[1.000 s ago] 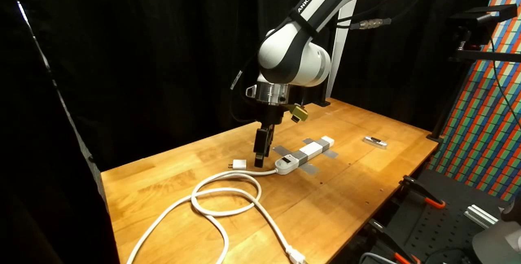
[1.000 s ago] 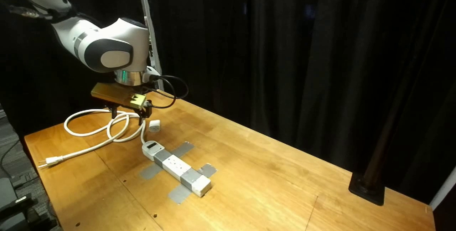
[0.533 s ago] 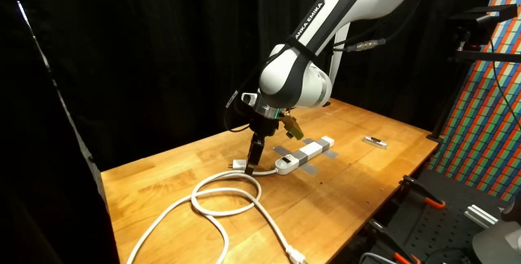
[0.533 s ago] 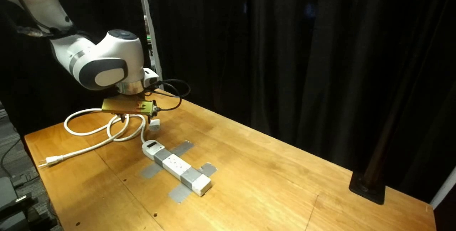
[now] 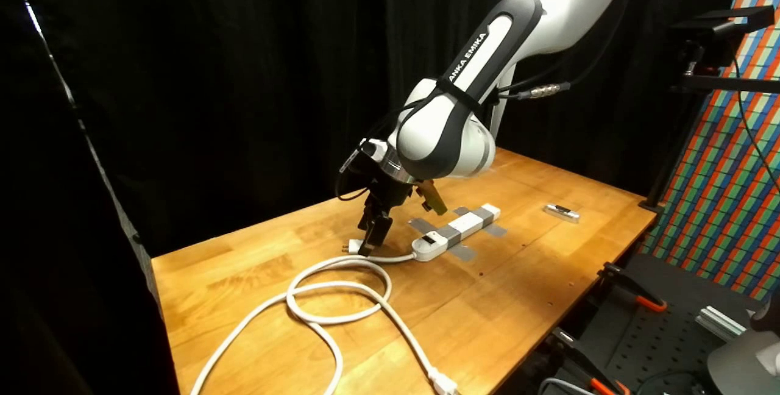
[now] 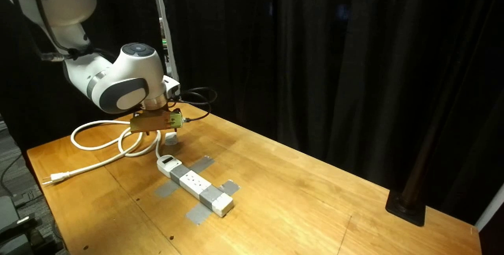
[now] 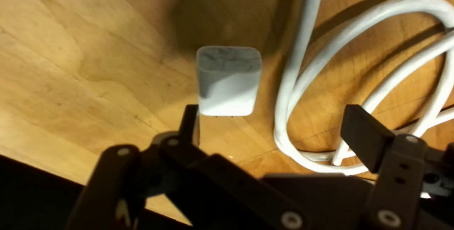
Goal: Plug the charger head in the middle of the adapter
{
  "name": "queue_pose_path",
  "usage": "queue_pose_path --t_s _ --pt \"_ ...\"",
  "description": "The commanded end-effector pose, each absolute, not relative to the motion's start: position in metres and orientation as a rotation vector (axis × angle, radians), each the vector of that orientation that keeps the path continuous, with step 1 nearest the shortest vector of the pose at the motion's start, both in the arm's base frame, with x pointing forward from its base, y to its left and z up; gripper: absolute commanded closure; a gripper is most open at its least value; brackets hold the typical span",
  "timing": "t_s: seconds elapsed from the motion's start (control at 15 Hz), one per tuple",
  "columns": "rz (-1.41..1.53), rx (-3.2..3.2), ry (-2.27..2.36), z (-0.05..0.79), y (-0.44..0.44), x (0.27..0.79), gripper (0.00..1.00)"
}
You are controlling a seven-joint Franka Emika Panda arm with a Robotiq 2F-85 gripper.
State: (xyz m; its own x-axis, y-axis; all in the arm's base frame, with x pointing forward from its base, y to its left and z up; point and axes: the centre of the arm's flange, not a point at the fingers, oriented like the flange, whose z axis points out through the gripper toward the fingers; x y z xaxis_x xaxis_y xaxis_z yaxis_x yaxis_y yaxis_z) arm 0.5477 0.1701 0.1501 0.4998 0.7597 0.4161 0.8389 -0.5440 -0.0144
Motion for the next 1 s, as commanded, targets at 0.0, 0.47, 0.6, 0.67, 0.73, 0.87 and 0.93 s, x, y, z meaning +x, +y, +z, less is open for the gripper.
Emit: queue_pose_path --t_s 0.0,0.47,0.6,0.67,0.73,0.87,0.93 --pt "-0.655 -2.483 -1.415 0.154 0.163 0.564 0.00" --pt "-0.836 -2.496 -1.432 0.126 0.152 0.579 0.00" --pt "-0.830 -2.501 -1.434 0.115 0.151 0.579 0.00" --pt "-0.820 -2.506 -1.432 0.111 0.151 0.580 0.00" --pt "-0.807 -2.511 -1.423 0.109 0.153 0.580 0.00" --pt "-0.782 -2.527 -1.407 0.107 0.157 0.579 0.00" --pt "-0.770 -2.533 -1.401 0.107 0.159 0.578 0.00"
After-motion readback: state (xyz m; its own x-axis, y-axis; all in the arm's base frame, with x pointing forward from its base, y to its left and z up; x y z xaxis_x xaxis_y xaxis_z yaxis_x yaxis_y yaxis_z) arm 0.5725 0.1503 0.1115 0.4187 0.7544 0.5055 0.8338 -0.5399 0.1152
